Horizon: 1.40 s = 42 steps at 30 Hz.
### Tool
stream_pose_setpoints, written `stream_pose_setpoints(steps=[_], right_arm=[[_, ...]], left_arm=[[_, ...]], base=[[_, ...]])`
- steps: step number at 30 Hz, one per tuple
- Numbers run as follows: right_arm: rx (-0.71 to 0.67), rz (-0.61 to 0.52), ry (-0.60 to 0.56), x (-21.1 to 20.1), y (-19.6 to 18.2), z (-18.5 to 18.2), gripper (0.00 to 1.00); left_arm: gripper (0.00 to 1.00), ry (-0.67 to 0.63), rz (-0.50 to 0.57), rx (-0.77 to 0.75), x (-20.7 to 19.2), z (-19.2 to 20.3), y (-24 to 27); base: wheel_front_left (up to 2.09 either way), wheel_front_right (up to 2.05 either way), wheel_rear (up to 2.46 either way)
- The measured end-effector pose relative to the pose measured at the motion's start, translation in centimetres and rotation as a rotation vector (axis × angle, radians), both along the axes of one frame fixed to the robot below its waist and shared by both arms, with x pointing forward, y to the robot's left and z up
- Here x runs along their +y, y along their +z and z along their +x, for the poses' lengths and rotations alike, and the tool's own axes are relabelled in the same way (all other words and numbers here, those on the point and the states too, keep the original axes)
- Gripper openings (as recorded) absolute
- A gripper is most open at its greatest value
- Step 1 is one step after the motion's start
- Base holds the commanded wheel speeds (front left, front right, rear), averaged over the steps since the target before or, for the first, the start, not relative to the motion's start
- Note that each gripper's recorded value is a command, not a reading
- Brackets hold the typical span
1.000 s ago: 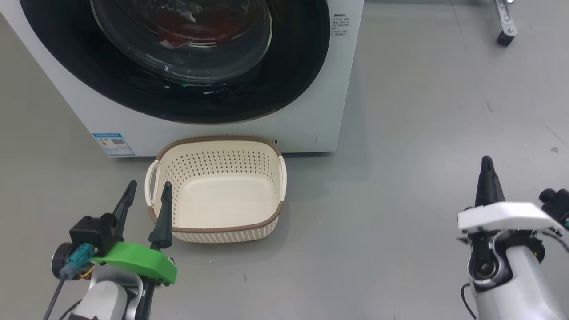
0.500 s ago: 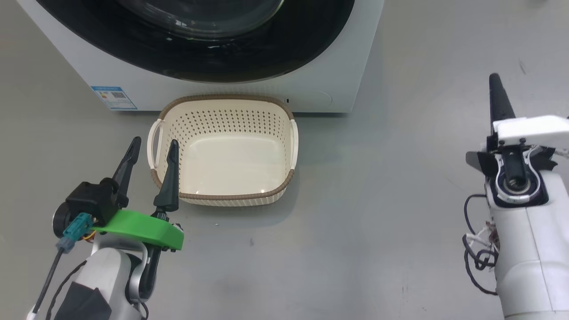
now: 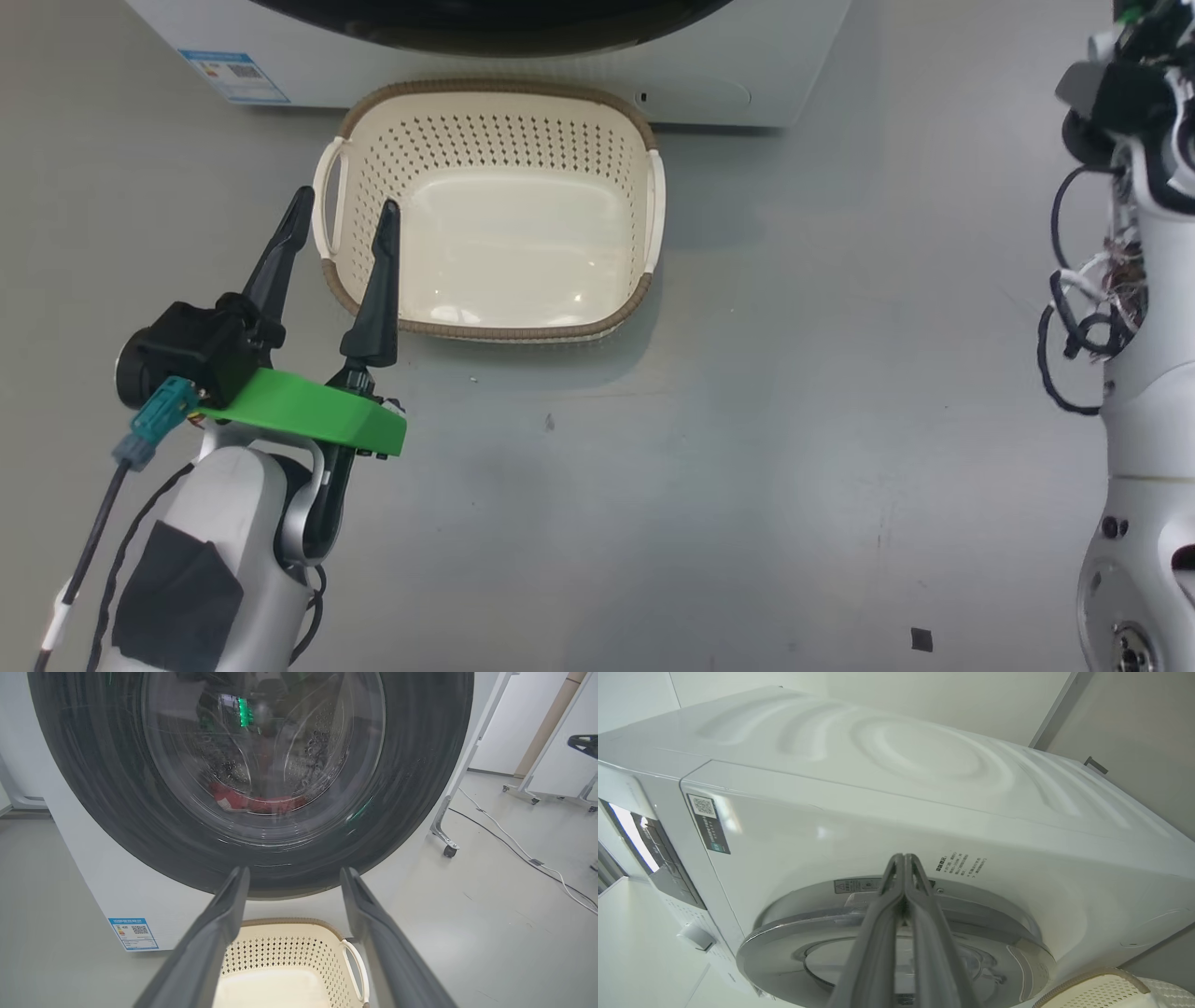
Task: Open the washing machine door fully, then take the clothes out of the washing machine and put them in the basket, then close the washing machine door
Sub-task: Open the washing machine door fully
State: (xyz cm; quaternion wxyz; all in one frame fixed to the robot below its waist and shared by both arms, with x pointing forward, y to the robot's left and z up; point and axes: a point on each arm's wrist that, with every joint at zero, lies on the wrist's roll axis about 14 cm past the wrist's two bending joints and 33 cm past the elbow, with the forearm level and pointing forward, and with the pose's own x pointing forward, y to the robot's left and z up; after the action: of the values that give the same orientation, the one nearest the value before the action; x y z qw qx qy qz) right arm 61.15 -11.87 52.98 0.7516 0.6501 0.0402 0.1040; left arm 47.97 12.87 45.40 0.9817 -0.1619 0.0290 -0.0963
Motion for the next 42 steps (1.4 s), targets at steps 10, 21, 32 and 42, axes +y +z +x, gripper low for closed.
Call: stream_pose_setpoints(steps=[10, 21, 32, 42], right_arm=[[0.007, 0.017, 0.153, 3.5, 0.1, 5.5, 0.0], [0.025, -0.008, 0.374, 9.9, -0.8, 7.7, 0.0], [0.039, -0.012, 0.446, 12.1, -1.2, 9.0, 0.0], [0.057, -0.007, 0.501, 12.5, -1.8, 8.9, 0.0]], left_arm=[[1.0, 0.016, -0.02, 0.026, 0.3, 1.7, -1.9], [1.0, 0.064, -0.005, 0.068, 2.3, 1.8, -3.7], [1.0, 0.105, 0.017, 0.089, 3.8, 1.5, -4.5], [1.0, 0.109, 0.029, 0.09, 4.1, 1.5, -4.5]], base=[[0.0, 0.0, 0.0], [0.0, 0.0, 0.0], [0.0, 0.0, 0.0], [0.0, 0.0, 0.0]])
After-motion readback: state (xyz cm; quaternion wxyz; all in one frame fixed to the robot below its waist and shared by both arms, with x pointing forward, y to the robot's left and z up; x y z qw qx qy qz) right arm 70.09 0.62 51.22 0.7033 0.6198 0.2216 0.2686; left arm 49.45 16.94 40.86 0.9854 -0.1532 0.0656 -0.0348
